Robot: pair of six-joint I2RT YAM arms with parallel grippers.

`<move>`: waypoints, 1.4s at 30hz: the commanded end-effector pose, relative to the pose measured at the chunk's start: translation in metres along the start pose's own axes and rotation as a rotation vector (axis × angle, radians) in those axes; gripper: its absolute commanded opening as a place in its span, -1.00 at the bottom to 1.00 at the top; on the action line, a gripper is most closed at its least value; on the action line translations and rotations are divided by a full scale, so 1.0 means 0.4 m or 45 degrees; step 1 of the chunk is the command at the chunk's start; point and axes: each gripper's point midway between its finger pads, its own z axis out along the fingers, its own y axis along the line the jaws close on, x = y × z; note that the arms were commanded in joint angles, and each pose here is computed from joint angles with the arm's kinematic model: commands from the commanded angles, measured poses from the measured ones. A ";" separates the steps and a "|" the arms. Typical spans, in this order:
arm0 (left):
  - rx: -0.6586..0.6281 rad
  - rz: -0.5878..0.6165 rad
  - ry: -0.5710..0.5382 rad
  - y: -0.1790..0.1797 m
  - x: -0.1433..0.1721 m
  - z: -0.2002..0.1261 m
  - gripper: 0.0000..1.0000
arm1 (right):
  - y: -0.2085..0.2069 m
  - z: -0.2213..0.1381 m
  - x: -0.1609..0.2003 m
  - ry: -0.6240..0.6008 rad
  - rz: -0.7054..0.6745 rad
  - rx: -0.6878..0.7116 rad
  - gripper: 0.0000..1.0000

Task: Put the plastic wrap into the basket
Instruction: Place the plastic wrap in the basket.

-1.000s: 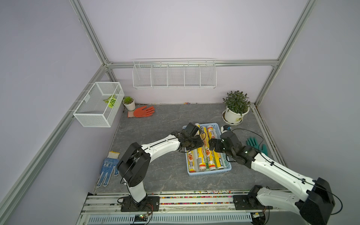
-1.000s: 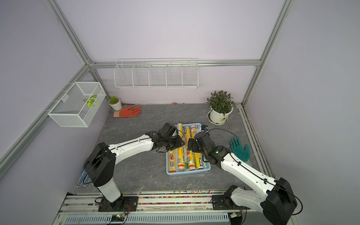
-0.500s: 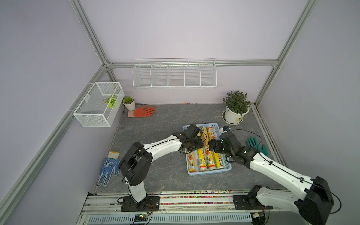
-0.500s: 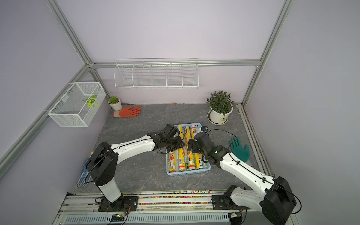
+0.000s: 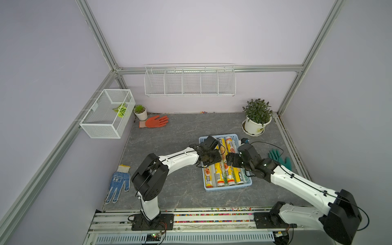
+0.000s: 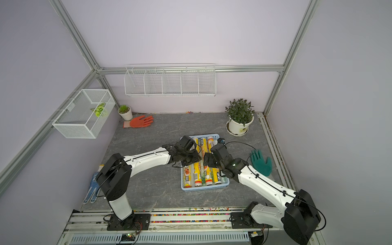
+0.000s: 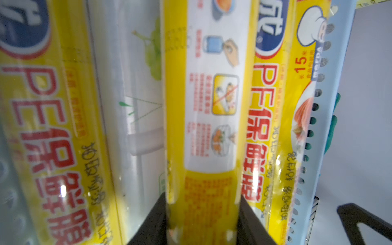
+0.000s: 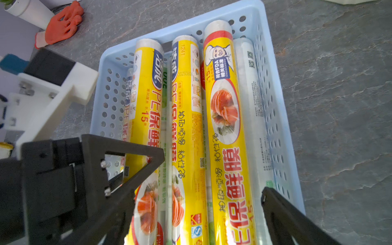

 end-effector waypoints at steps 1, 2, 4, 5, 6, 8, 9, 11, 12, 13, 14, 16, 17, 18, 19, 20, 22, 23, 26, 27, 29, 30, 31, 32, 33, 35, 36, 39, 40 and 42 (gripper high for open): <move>-0.029 0.005 -0.013 -0.002 -0.008 0.006 -0.05 | 0.001 0.023 0.022 0.051 0.005 -0.012 0.97; -0.035 0.007 -0.018 -0.001 -0.008 0.002 -0.02 | 0.001 0.027 0.025 0.056 0.006 -0.012 0.96; -0.048 0.006 -0.028 0.004 -0.012 -0.004 0.02 | 0.000 0.027 0.024 0.055 0.008 -0.011 0.97; -0.059 0.005 -0.032 0.007 -0.012 -0.008 0.04 | 0.001 0.026 0.021 0.050 0.008 -0.013 0.96; -0.063 0.007 -0.034 0.007 -0.012 -0.010 0.06 | 0.000 0.024 0.020 0.048 0.008 -0.010 0.97; -0.057 0.006 -0.040 0.005 -0.014 -0.018 0.09 | -0.002 0.018 0.015 0.035 0.008 -0.006 0.96; -0.055 0.007 -0.047 0.005 -0.015 -0.024 0.10 | -0.004 0.014 0.012 0.029 0.007 0.000 0.96; -0.048 0.015 -0.066 -0.001 -0.019 -0.040 0.13 | -0.010 0.002 0.003 0.007 0.006 0.012 0.96; -0.042 0.020 -0.085 -0.005 -0.023 -0.053 0.14 | -0.015 -0.008 -0.006 -0.015 0.002 0.022 0.96; -0.036 0.028 -0.100 -0.007 -0.026 -0.065 0.17 | -0.022 -0.017 -0.013 -0.034 -0.005 0.038 0.96; -0.027 0.035 -0.122 -0.011 -0.029 -0.080 0.21 | -0.031 -0.028 -0.023 -0.064 -0.014 0.060 0.96; -0.003 0.057 -0.178 -0.019 -0.041 -0.117 0.29 | -0.053 -0.054 -0.047 -0.132 -0.034 0.106 0.97; 0.010 0.068 -0.209 -0.022 -0.046 -0.136 0.33 | -0.067 -0.069 -0.060 -0.174 -0.044 0.137 0.96; 0.022 0.080 -0.246 -0.025 -0.053 -0.158 0.35 | -0.081 -0.082 -0.073 -0.211 -0.056 0.167 0.96; 0.030 0.093 -0.294 -0.025 -0.063 -0.182 0.38 | -0.099 -0.097 -0.087 -0.254 -0.070 0.205 0.96; 0.025 0.108 -0.339 -0.020 -0.071 -0.205 0.41 | -0.122 -0.113 -0.101 -0.299 -0.079 0.255 0.96; -0.013 0.122 -0.437 0.001 -0.088 -0.252 0.45 | -0.167 -0.141 -0.129 -0.377 -0.091 0.351 0.96; -0.050 0.108 -0.494 0.020 -0.098 -0.279 0.46 | -0.195 -0.154 -0.142 -0.410 -0.093 0.405 0.95; -0.160 0.083 -0.655 0.083 -0.120 -0.349 0.53 | -0.281 -0.175 -0.177 -0.517 -0.084 0.575 0.95; -0.197 0.078 -0.711 0.106 -0.128 -0.370 0.59 | -0.305 -0.175 -0.186 -0.544 -0.097 0.621 0.95; -0.278 0.076 -0.841 0.159 -0.148 -0.416 0.70 | -0.374 -0.184 -0.203 -0.597 -0.057 0.758 0.95; -0.307 0.075 -0.883 0.180 -0.158 -0.436 0.73 | -0.406 -0.187 -0.207 -0.609 -0.037 0.815 0.95; -0.323 0.077 -0.909 0.201 -0.164 -0.453 0.73 | -0.442 -0.186 -0.207 -0.613 -0.018 0.881 0.95; -0.379 0.057 -0.978 0.238 -0.180 -0.481 0.73 | -0.479 -0.187 -0.203 -0.618 0.005 0.955 0.95; -0.406 0.039 -1.008 0.268 -0.190 -0.498 0.75 | -0.504 -0.183 -0.201 -0.624 0.011 0.994 0.95; -0.464 0.016 -1.080 0.335 -0.217 -0.537 0.86 | -0.537 -0.148 -0.194 -0.612 -0.042 1.024 0.95; -0.510 -0.011 -1.111 0.371 -0.225 -0.553 0.94 | -0.549 -0.136 -0.192 -0.608 -0.051 1.036 0.95; -0.657 -0.115 -1.223 0.490 -0.251 -0.614 1.00 | -0.562 -0.098 -0.185 -0.581 -0.060 1.035 0.95; -0.694 -0.145 -1.256 0.525 -0.259 -0.632 1.00 | -0.565 -0.090 -0.182 -0.579 -0.061 1.041 0.95; -0.751 -0.170 -1.308 0.583 -0.271 -0.652 1.00 | -0.569 -0.076 -0.188 -0.637 -0.065 1.043 0.95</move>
